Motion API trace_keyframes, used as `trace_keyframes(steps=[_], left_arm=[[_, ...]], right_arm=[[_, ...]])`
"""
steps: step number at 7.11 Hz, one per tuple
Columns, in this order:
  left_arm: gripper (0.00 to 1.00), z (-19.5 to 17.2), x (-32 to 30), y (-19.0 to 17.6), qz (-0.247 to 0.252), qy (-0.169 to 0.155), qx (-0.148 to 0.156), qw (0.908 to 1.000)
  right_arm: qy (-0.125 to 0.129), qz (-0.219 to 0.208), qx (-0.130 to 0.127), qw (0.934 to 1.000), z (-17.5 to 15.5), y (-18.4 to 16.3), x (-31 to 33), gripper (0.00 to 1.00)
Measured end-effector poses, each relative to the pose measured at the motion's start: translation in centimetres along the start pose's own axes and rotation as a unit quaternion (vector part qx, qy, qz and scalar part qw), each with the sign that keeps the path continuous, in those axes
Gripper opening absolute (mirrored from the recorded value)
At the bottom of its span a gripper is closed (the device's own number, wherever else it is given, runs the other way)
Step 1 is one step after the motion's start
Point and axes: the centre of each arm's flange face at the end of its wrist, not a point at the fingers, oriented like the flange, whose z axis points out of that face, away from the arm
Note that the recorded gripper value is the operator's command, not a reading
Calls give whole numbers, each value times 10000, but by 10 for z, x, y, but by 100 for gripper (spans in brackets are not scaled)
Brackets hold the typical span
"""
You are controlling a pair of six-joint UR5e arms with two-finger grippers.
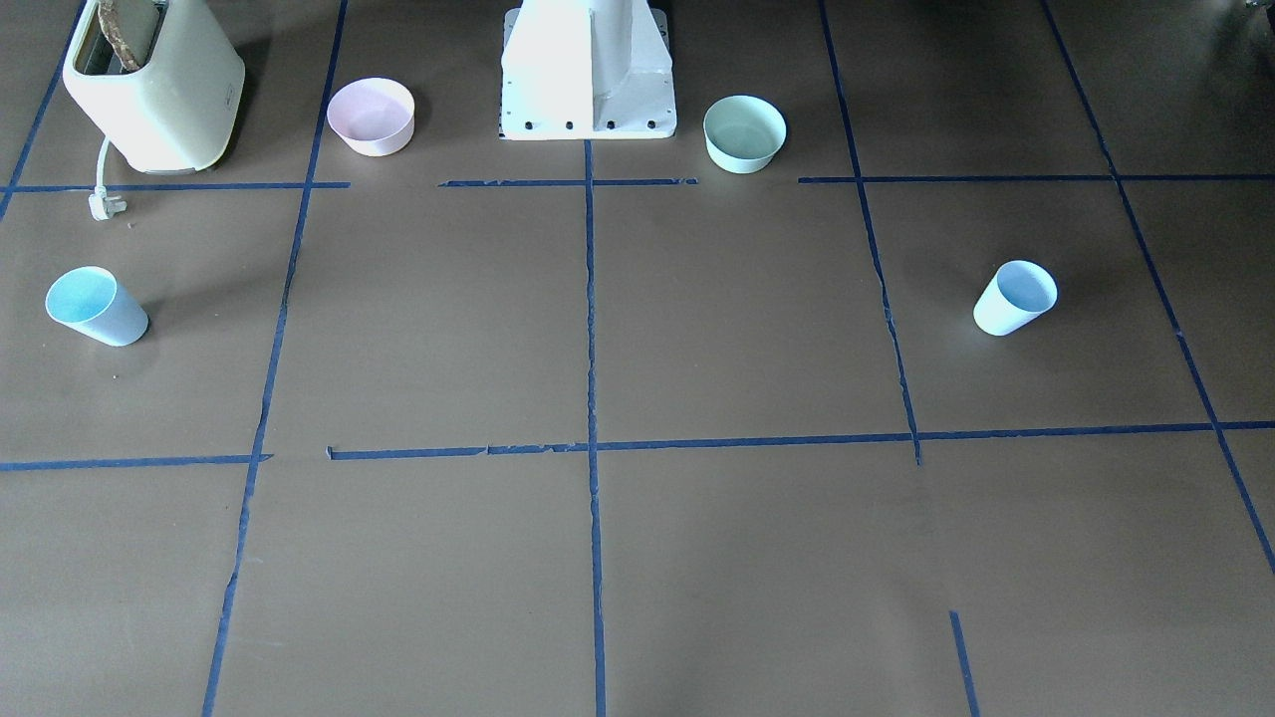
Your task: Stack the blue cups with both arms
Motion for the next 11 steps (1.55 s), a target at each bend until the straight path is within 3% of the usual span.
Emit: trace_keyframes(steps=[6,8,11], left_arm=[[100,2,1,1,81,16,3,10000],[100,15,27,-6,103,251,24,9996],[100,55,118,-30,-593,543,150,9966]], right_arm=[[-8,-442,257,9987,13,-2,0,100],[-11,-468,262,9986,15,0,1,100],[-47,-408,224,9989,19,6,4,100]])
